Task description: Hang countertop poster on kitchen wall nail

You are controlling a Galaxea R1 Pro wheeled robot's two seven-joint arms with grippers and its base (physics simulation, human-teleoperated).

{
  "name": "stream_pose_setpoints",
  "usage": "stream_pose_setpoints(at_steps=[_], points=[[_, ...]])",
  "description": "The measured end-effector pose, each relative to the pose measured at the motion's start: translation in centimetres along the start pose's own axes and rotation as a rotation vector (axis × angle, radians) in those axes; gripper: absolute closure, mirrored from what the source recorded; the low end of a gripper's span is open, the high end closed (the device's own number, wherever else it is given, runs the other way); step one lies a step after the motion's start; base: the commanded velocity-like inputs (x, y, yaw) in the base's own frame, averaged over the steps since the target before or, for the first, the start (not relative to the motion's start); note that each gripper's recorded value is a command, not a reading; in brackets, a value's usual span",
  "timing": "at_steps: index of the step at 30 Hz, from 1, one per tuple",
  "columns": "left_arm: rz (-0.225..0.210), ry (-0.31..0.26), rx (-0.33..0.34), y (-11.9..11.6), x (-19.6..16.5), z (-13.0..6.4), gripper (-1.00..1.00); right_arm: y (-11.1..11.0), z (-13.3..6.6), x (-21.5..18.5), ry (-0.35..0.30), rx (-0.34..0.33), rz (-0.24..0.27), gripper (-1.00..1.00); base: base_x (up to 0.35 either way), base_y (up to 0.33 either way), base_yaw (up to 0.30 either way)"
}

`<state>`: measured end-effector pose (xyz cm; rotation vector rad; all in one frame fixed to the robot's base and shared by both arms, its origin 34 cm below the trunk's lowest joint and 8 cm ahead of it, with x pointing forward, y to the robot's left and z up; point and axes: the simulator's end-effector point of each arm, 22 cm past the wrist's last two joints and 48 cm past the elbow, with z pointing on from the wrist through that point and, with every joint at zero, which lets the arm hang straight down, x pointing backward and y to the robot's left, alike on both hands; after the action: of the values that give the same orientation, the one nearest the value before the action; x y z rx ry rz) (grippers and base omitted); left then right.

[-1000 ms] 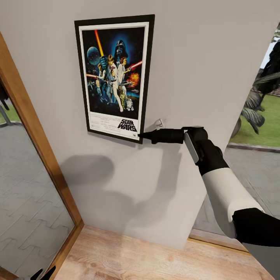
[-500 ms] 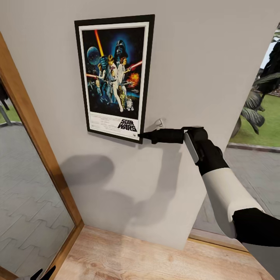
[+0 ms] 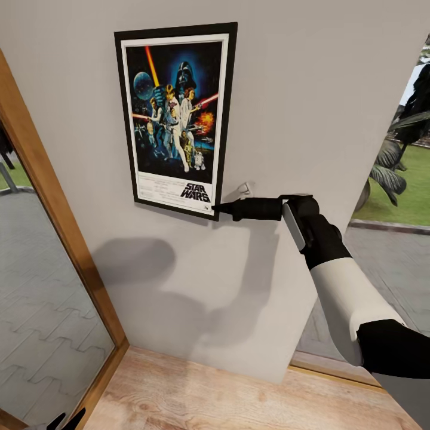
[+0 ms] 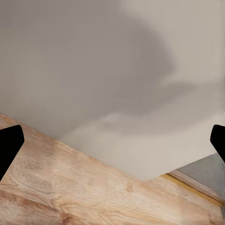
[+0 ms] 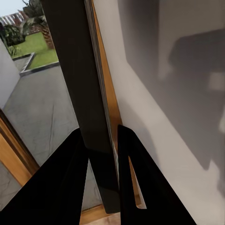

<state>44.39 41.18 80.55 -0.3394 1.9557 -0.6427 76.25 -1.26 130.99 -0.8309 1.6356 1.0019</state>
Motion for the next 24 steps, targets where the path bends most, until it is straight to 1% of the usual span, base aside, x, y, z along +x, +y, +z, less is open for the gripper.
stream_pose_setpoints(at_steps=[9, 16, 17, 18, 19, 20, 21, 22, 23, 24], points=[[0.0, 0.0, 0.0, 0.0, 0.0, 0.0, -1.0, 0.0, 0.0, 0.0, -0.002, 0.0, 0.0, 1.0, 0.002, 0.0, 0.0], [0.0, 0.0, 0.0, 0.0, 0.0, 0.0, -1.0, 0.0, 0.0, 0.0, -0.001, -0.001, 0.0, 1.0, 0.07, 0.0, 0.0], [0.0, 0.0, 0.0, 0.0, 0.0, 0.0, -1.0, 2.6, 0.7, 1.6, 0.07, -0.089, -0.043, 1.0, 0.017, 0.0, 0.0], [0.0, 0.0, 0.0, 0.0, 0.0, 0.0, -1.0, 6.2, 3.1, 0.9, 0.075, -0.128, -0.117, 1.0, 0.013, 0.0, 0.0], [0.0, 0.0, 0.0, 0.0, 0.0, 0.0, -1.0, 6.3, 2.5, 0.6, 0.074, -0.132, -0.111, 1.0, 0.011, 0.0, 0.0], [0.0, 0.0, 0.0, 0.0, 0.0, 0.0, -1.0, 5.6, 2.7, 1.4, 0.076, -0.13, -0.117, 1.0, 0.007, 0.0, 0.0], [0.0, 0.0, 0.0, 0.0, 0.0, 0.0, -1.0, 4.9, 3.0, 2.3, 0.079, -0.13, -0.115, -1.0, 0.004, 0.0, 0.0], [0.0, 0.0, 0.0, 0.0, 0.0, 0.0, -1.0, 1.1, 1.2, 1.4, 0.056, -0.021, -0.03, -1.0, 0.003, 0.0, 0.0], [0.0, 0.0, 0.0, 0.0, 0.0, 0.0, -1.0, 0.0, 0.0, 0.0, 0.0, -0.001, -0.002, -1.0, 0.002, 0.0, 0.0], [0.0, 0.0, 0.0, 0.0, 0.0, 0.0, -1.0, 0.0, 0.0, 0.0, -0.002, -0.001, 0.001, -1.0, 0.001, 0.0, 0.0]])
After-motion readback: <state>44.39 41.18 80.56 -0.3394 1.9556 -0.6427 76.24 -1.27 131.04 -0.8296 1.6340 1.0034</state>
